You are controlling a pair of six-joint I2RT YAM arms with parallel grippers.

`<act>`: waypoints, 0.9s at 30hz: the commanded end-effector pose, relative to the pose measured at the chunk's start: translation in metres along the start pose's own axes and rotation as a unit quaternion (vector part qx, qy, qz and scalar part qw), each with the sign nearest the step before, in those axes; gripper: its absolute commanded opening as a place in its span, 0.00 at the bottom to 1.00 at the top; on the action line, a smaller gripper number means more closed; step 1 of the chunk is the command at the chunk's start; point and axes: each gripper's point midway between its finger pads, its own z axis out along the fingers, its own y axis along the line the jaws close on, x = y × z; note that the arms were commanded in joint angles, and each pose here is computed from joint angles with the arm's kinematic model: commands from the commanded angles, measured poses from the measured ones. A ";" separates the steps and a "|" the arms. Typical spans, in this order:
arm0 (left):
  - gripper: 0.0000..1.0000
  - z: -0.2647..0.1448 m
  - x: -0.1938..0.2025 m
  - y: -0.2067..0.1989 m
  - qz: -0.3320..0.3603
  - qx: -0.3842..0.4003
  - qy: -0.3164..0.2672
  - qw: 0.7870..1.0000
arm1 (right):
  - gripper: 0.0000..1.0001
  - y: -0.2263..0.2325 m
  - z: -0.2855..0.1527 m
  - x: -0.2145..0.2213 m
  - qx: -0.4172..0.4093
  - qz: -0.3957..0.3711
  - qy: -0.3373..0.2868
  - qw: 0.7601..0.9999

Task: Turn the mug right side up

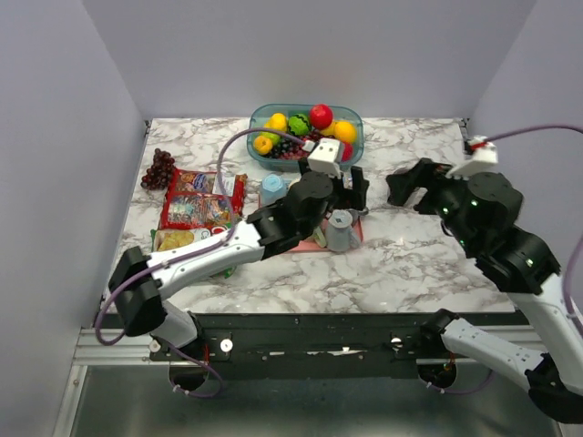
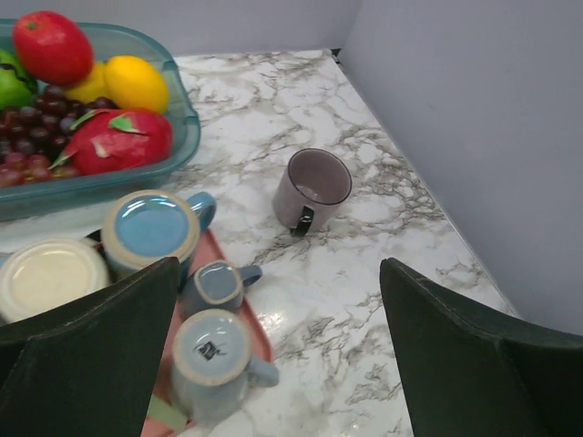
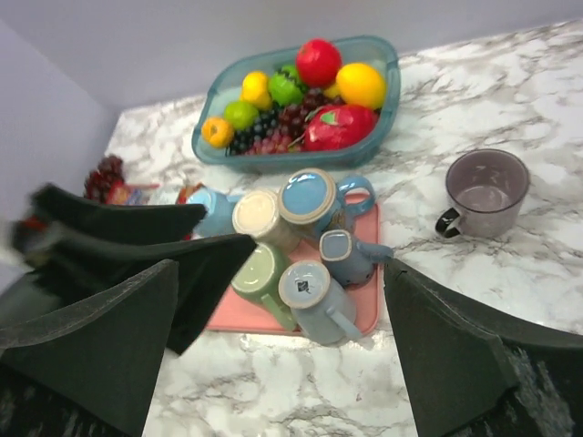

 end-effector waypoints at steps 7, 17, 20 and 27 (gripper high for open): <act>0.99 -0.094 -0.020 0.121 0.013 -0.135 -0.009 0.991 | 0.98 0.057 0.081 0.139 -0.159 -0.103 0.178 0.966; 0.99 -0.142 -0.046 0.201 0.031 -0.214 -0.033 0.976 | 0.85 0.078 0.123 0.235 -0.092 -0.145 0.256 0.951; 0.99 -0.142 -0.049 0.208 0.032 -0.225 -0.034 0.973 | 0.80 0.079 0.130 0.256 -0.080 -0.147 0.270 0.948; 0.99 -0.134 -0.043 0.210 0.019 -0.212 -0.023 0.977 | 0.76 0.066 0.148 0.279 -0.032 -0.155 0.275 0.948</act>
